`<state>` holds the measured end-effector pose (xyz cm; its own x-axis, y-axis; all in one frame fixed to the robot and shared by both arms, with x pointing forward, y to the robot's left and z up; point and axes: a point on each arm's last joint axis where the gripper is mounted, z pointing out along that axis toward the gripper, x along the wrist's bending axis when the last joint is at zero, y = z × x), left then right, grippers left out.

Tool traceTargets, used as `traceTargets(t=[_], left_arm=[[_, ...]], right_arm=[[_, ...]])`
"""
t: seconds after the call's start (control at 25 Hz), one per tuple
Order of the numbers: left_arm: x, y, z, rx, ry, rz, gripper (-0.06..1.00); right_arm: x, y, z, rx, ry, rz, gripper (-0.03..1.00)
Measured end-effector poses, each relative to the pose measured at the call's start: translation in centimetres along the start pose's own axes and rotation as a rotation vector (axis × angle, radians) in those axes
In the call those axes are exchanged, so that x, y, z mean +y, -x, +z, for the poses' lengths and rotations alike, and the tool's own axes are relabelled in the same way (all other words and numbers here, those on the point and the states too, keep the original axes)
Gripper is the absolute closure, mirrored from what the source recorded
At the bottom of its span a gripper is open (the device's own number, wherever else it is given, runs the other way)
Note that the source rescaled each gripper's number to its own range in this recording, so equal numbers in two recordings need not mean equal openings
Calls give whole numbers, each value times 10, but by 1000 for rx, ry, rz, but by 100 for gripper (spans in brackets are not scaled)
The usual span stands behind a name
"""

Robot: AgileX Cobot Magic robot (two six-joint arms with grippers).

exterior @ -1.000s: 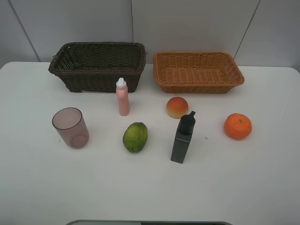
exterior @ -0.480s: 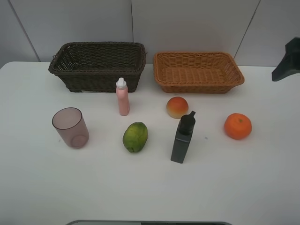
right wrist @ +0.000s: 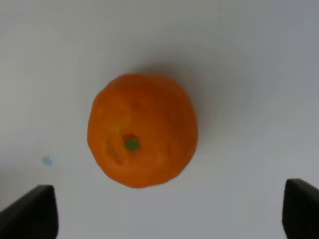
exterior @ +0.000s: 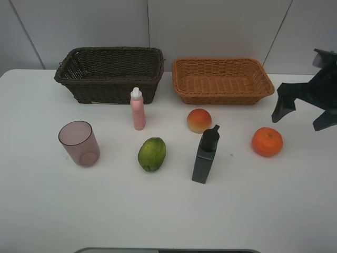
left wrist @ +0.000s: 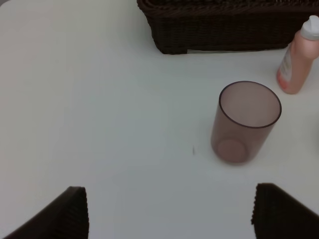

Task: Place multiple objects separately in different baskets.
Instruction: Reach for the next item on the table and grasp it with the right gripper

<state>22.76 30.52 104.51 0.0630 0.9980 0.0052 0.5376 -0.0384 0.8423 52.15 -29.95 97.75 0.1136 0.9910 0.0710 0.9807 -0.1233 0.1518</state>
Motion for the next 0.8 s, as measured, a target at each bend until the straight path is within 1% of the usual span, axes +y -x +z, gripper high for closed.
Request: traceTargets(t=[0.08, 0.24, 0.52, 0.64, 0.8], left_arm=[[0, 0, 0, 0, 0, 0, 10], [0, 0, 0, 0, 0, 0, 10], [0, 0, 0, 0, 0, 0, 10], [0, 0, 0, 0, 0, 0, 10], [0, 0, 0, 0, 0, 0, 10]], right_arm=[[5, 0, 12, -4, 1, 14, -3], [12, 3, 29, -39, 15, 57, -3], [17, -8, 40, -28, 48, 56, -3], [17, -8, 48, -27, 25, 86, -3], [17, -11, 60, -30, -7, 93, -3]])
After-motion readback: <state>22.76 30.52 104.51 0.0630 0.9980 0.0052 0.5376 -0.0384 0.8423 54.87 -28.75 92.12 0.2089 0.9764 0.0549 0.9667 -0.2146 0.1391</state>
